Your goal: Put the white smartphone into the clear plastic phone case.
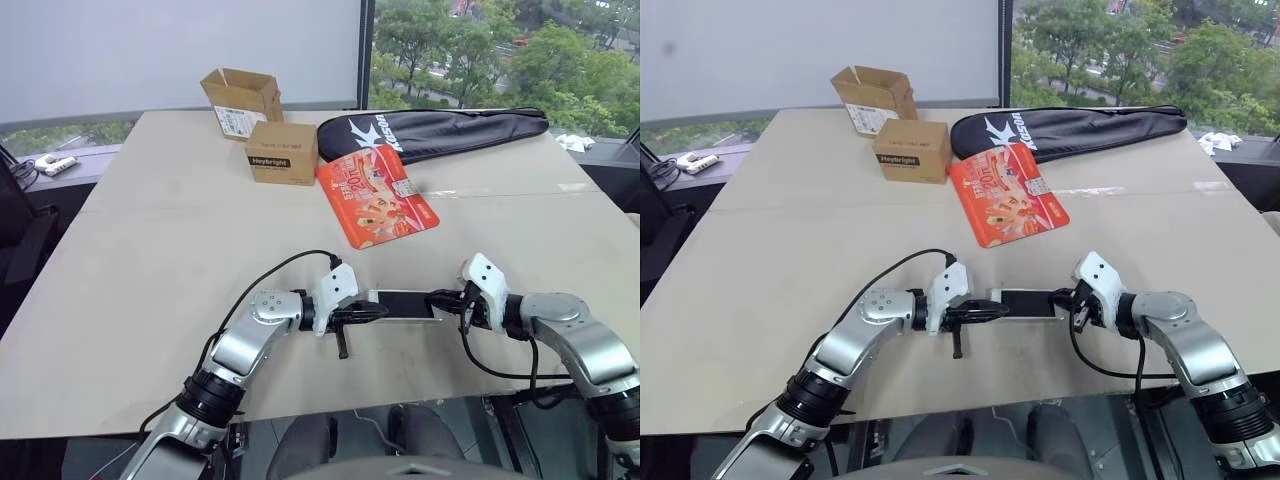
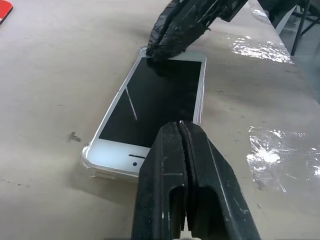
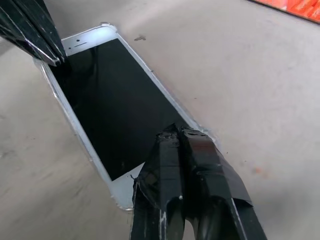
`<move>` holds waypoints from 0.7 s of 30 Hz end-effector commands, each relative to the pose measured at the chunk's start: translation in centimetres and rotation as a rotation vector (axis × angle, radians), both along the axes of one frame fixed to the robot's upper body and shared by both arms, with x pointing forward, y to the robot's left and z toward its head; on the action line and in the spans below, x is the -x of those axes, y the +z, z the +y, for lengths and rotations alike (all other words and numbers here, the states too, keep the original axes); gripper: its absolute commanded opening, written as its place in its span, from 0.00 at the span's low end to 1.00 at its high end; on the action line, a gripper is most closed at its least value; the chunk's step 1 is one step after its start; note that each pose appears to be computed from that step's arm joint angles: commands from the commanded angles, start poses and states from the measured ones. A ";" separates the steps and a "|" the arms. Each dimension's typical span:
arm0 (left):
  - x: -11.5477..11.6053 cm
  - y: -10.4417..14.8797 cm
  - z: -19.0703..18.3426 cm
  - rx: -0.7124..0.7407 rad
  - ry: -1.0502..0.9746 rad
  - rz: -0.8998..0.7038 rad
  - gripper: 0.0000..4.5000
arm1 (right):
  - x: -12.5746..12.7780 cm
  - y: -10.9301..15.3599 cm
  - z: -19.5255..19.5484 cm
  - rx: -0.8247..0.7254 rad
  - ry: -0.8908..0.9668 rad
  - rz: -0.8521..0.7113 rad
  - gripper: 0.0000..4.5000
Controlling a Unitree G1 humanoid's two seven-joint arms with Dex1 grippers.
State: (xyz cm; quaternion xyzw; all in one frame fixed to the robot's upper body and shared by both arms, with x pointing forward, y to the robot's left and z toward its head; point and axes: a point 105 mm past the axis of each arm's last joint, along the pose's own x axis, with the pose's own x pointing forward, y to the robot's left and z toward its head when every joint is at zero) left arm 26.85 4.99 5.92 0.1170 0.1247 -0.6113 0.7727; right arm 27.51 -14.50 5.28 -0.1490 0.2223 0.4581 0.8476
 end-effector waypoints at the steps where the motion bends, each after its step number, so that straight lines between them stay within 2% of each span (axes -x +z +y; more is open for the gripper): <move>1: -0.3 -0.3 0.7 -0.018 0.030 -0.001 0.00 | 4.6 -8.0 -2.6 0.199 0.028 0.265 0.01; 6: -0.3 -0.3 0.7 -0.017 0.030 0.001 0.00 | 4.7 -6.8 -2.1 0.039 0.079 0.153 0.01; 14: -0.3 -0.5 0.7 -0.019 0.025 0.004 0.00 | 5.7 -4.7 -1.6 -0.129 0.140 0.134 0.01; 21: -0.4 -0.5 0.6 -0.024 0.021 0.004 0.00 | 6.6 -4.0 -1.6 -0.195 0.174 0.152 0.01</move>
